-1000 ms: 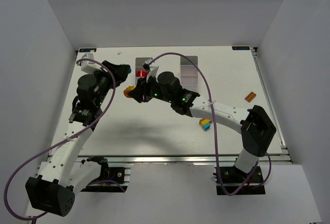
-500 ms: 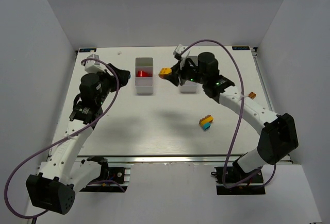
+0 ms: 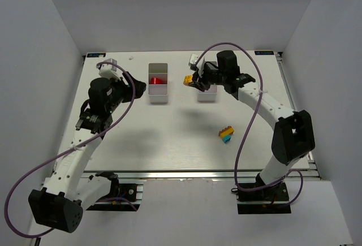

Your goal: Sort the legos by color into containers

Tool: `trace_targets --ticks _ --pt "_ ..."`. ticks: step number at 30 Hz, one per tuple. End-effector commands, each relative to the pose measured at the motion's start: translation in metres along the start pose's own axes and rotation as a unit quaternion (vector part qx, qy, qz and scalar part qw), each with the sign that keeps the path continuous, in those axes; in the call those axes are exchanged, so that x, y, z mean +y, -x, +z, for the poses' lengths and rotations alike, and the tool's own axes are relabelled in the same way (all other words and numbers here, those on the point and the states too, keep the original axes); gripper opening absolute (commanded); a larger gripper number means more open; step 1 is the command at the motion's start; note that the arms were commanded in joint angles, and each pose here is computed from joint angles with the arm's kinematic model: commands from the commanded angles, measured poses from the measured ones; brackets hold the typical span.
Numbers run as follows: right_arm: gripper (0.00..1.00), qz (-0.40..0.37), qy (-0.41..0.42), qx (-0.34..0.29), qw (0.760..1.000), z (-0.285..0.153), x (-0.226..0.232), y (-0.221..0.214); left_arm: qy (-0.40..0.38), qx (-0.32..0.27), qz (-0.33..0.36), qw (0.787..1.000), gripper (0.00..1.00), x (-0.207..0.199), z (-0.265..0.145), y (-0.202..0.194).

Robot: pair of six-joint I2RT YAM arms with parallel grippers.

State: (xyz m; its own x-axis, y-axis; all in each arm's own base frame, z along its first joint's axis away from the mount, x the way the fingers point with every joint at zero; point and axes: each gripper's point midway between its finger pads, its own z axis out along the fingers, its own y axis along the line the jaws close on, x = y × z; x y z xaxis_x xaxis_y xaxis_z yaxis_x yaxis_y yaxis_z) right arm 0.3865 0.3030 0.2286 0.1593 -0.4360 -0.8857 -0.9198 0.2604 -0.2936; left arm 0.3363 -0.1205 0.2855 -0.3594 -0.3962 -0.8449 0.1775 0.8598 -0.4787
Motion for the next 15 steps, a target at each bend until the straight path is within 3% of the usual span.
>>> trace_targets --ticks 1,9,15 --pt "0.0 -0.043 -0.01 -0.01 0.999 -0.004 -0.023 0.014 -0.024 0.006 0.016 1.0 0.0 -0.012 -0.004 0.007" --pt "0.0 -0.039 -0.003 -0.015 0.999 0.003 -0.026 0.014 -0.04 0.034 0.01 0.999 0.0 -0.012 0.013 -0.01" --pt "0.0 -0.014 -0.001 -0.032 0.999 -0.006 -0.014 0.021 -0.032 0.096 -0.011 0.995 0.0 -0.002 0.066 -0.036"
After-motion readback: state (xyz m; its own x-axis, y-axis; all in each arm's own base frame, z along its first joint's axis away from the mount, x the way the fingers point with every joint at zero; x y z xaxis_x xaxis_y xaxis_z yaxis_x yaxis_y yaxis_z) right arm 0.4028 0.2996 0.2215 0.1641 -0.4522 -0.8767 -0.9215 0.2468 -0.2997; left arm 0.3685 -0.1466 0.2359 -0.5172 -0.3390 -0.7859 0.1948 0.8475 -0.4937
